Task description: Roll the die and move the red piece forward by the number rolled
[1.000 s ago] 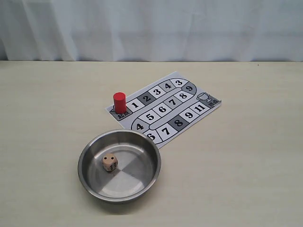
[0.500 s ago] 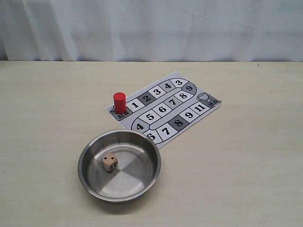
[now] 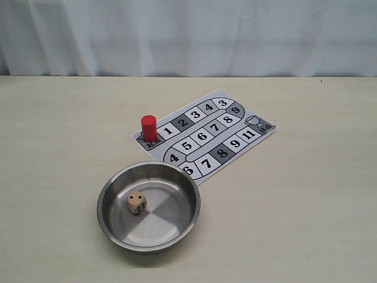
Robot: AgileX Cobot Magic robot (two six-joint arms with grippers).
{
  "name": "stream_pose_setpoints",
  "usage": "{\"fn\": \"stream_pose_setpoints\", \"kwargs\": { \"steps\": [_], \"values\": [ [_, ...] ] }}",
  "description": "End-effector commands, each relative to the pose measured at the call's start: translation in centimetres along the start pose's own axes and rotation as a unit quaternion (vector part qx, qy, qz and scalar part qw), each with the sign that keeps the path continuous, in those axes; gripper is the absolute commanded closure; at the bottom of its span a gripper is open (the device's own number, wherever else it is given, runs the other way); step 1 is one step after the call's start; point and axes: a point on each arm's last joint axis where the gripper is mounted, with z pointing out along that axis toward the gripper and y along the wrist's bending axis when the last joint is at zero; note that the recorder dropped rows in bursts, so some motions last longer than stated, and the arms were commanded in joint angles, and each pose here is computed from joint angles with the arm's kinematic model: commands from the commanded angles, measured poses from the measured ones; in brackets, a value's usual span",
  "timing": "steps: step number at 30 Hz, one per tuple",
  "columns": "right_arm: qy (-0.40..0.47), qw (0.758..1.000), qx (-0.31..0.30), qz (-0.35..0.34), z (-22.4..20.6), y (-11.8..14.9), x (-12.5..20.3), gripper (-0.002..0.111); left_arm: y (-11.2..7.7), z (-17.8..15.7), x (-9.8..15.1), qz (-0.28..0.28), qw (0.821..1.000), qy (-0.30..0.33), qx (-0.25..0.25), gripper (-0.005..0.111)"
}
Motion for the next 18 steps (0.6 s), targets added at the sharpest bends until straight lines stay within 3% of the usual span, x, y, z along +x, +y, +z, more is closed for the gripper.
{"fn": "stream_pose_setpoints", "kwargs": {
  "steps": [1,6,8,11,16,18],
  "values": [
    [0.074,0.997,-0.005,-0.022,2.5,0.3,-1.5,0.104,0.0,-0.1,-0.3,0.002,1.0,-0.009,0.003,0.107],
    [0.192,0.981,-0.015,-0.037,6.8,0.4,-1.9,0.104,0.0,-0.1,-0.3,0.002,1.0,-0.009,0.003,0.107],
    [0.232,0.969,-0.029,-0.084,8.3,0.4,-1.6,0.102,0.0,-0.1,-0.3,0.002,1.0,-0.009,0.003,0.107],
    [0.271,0.949,-0.057,-0.15,10.3,0.4,-0.8,0.089,0.0,-0.1,-0.3,0.002,1.0,-0.009,0.003,0.107],
    [0.319,0.929,-0.119,-0.143,13.3,1.2,1.8,0.06,0.0,-0.1,-0.3,0.002,1.0,-0.009,0.003,0.107],
    [0.337,0.913,-0.163,-0.162,14.2,2.3,3.0,0.058,0.0,-0.1,-0.3,0.002,1.0,-0.009,0.003,0.107]
  ]
}}
